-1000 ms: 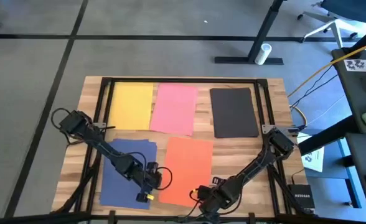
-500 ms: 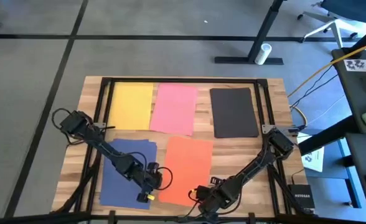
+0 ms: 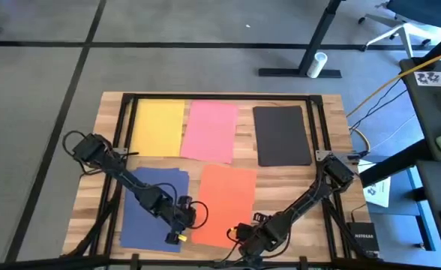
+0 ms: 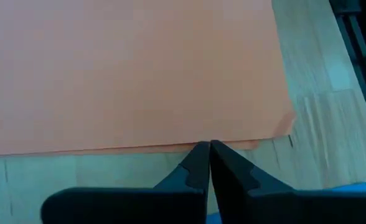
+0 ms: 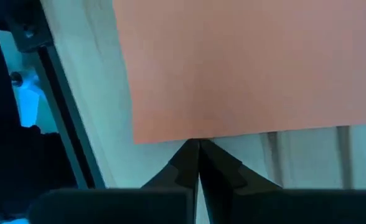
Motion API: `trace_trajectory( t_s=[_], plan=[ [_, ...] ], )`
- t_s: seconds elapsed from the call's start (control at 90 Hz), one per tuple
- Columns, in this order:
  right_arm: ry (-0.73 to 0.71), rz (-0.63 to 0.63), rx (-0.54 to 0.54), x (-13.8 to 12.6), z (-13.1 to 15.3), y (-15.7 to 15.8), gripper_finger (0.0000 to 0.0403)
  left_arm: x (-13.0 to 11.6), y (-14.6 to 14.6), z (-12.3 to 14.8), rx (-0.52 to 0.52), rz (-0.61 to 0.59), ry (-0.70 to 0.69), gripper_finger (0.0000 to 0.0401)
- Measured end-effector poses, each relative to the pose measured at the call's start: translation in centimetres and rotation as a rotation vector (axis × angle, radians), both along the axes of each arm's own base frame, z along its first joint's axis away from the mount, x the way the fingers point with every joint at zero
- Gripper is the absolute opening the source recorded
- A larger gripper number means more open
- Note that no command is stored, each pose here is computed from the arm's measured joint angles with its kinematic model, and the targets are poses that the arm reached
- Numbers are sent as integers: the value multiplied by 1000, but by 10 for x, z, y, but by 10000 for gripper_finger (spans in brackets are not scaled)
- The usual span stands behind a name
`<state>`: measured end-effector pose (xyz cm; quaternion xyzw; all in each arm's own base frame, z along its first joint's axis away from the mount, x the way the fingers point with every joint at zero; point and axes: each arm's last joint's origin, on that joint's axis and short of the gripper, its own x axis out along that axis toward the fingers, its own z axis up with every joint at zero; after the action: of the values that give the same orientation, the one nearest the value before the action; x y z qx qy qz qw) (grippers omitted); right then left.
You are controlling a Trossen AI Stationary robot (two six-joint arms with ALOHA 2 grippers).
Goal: Organize paper
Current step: Adjust the stacked orange papers
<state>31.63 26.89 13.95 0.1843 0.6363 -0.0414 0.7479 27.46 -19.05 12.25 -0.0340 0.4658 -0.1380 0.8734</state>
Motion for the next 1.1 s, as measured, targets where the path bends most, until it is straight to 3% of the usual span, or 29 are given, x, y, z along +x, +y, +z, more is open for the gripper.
trace_trajectory(
  t_s=[0.489,0.733,1.1],
  plan=[
    [-52,-99,-227,-20,75,-43,0,-3,5,3,56,-14,19,0],
    [-6,-72,-236,-7,50,-74,0,-1,20,1,145,14,60,0],
    [100,-117,-372,-12,2,-132,0,7,53,1,316,7,93,0]
  ],
)
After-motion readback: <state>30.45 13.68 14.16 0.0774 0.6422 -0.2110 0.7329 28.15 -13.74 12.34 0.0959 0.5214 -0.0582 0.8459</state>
